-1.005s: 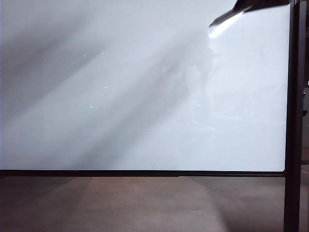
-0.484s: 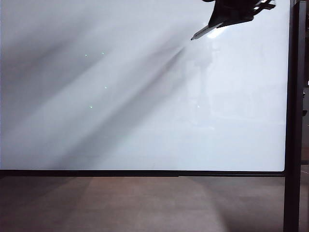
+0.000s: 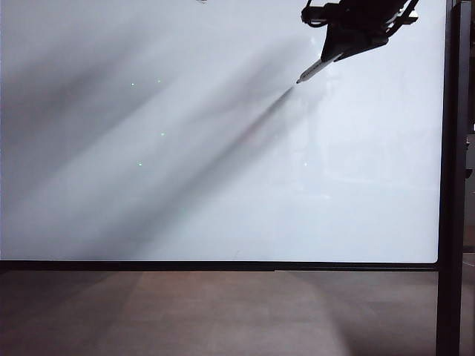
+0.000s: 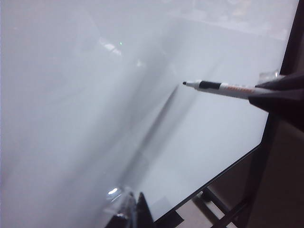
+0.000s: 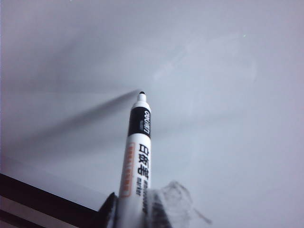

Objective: Reach to the right to find the marker pen, pick it up, and write the number 5 on the whiteboard.

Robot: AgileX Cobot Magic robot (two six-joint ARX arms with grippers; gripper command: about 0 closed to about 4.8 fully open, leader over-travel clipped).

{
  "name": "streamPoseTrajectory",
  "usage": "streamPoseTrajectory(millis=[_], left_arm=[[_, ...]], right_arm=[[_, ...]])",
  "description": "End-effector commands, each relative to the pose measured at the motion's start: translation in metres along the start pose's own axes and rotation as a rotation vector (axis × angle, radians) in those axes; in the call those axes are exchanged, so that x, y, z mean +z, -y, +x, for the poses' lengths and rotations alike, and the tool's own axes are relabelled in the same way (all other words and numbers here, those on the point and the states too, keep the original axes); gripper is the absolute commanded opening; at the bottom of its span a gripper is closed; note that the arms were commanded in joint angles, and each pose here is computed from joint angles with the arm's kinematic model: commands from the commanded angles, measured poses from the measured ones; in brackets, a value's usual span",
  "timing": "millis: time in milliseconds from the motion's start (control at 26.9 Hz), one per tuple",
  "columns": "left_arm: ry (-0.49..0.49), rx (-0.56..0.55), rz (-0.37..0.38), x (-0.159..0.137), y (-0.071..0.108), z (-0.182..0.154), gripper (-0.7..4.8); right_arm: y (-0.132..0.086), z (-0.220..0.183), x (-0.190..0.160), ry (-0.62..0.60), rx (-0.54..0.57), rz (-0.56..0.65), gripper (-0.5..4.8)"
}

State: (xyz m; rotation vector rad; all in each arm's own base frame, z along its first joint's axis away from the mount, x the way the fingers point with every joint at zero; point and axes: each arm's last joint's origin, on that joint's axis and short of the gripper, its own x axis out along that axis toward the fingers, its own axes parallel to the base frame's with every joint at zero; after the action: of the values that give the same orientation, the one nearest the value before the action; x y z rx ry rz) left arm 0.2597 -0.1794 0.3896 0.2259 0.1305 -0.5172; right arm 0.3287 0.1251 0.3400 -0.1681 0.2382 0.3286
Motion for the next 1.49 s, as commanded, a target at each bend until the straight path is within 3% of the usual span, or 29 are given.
streamPoseTrajectory(millis=[37, 1488], left_arm=[[0.02, 0.002, 0.002, 0.003, 0.0, -0.001, -0.05], [0.019, 0.002, 0.001, 0.003, 0.0, -0.001, -0.05]], right_arm=[[0.0, 0.002, 0.005, 0.049, -0.006, -0.012, -0.06], [0.018, -0.001, 0.006, 0.043, -0.159, -0.008, -0.06]])
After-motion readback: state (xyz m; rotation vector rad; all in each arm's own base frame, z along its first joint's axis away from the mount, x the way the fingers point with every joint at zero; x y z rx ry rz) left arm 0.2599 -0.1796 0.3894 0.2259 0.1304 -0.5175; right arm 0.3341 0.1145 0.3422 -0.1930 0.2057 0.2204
